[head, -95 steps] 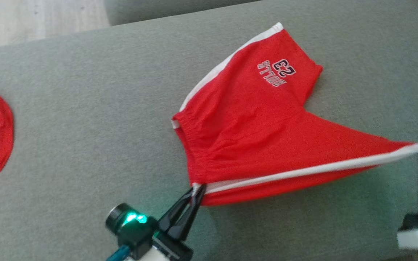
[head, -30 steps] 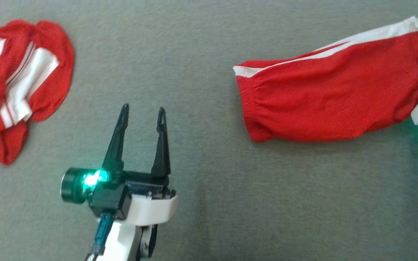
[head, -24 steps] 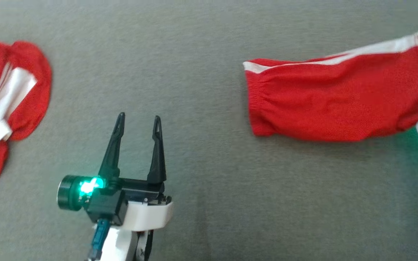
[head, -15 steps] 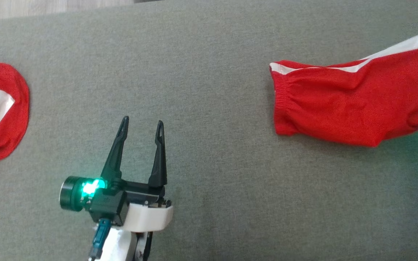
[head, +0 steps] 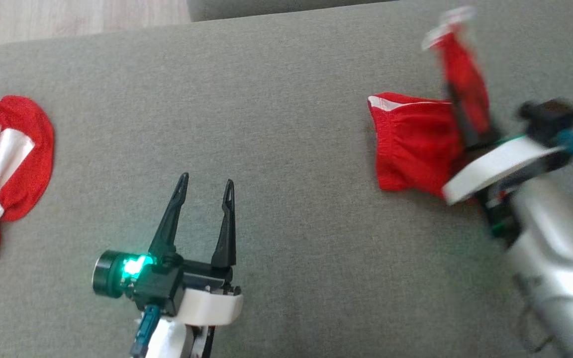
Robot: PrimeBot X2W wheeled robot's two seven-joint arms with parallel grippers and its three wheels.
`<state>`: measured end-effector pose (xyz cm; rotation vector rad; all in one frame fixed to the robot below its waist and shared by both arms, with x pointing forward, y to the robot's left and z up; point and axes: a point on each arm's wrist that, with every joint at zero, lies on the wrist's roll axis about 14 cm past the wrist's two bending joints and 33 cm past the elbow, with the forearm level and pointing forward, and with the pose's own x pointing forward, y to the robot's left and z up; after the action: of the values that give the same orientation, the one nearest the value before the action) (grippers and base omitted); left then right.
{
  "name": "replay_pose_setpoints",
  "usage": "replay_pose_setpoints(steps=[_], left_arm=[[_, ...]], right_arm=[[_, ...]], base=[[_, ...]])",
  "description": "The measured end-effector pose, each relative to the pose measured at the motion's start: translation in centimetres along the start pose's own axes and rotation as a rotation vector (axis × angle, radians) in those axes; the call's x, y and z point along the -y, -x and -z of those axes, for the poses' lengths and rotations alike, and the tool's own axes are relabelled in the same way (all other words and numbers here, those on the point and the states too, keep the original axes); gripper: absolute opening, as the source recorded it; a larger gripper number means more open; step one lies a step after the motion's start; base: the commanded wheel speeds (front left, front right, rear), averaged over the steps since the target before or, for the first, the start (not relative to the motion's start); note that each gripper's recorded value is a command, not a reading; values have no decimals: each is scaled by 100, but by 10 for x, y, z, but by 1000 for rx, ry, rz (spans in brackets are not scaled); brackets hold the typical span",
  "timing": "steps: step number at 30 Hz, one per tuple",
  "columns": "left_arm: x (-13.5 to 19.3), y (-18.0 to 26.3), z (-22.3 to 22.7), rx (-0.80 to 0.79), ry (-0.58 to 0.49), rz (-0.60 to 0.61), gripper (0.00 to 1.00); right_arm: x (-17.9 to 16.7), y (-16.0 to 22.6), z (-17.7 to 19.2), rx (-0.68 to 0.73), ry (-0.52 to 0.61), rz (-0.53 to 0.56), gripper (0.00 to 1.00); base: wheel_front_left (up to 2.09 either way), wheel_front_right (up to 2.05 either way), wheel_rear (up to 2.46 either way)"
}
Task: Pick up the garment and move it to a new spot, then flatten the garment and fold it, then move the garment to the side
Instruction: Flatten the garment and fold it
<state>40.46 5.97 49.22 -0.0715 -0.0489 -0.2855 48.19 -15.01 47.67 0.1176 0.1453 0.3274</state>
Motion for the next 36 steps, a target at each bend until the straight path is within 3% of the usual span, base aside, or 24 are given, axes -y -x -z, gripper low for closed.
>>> replay_pose_setpoints(steps=[3, 4, 5, 10, 17, 20, 27, 36], left_arm=[[-1, 4, 4, -15, 5, -5, 100], [-1, 5, 5, -18, 5, -5, 100], [-2, 6, 5, -19, 4, -8, 100], [-5, 9, 0, -9, 14, -24, 100], [-5, 19, -10, 13, 27, -46, 100], [-4, 27, -11, 14, 28, -55, 100], [-12, 41, -26, 54, 43, -102, 100], [-24, 88, -12, -2, 45, -178, 100]], right_arm=[[-56, -4, 19, -27, -83, -100, 21], [-73, -4, 26, -41, -112, -125, 76], [-87, -3, 32, -54, -134, -149, 100], [-104, 6, 23, 3, -161, -187, 100], [-23, 45, -5, 138, -56, 29, 100], [-11, 69, 3, 133, -24, 91, 100], [-27, 97, -12, 195, 45, 91, 100], [-53, 145, 28, 115, -2, 100, 100]], base=[[0, 0, 0], [0, 0, 0], [0, 0, 0], [0, 0, 0], [0, 0, 0], [0, 0, 0], [0, 0, 0], [0, 0, 0]])
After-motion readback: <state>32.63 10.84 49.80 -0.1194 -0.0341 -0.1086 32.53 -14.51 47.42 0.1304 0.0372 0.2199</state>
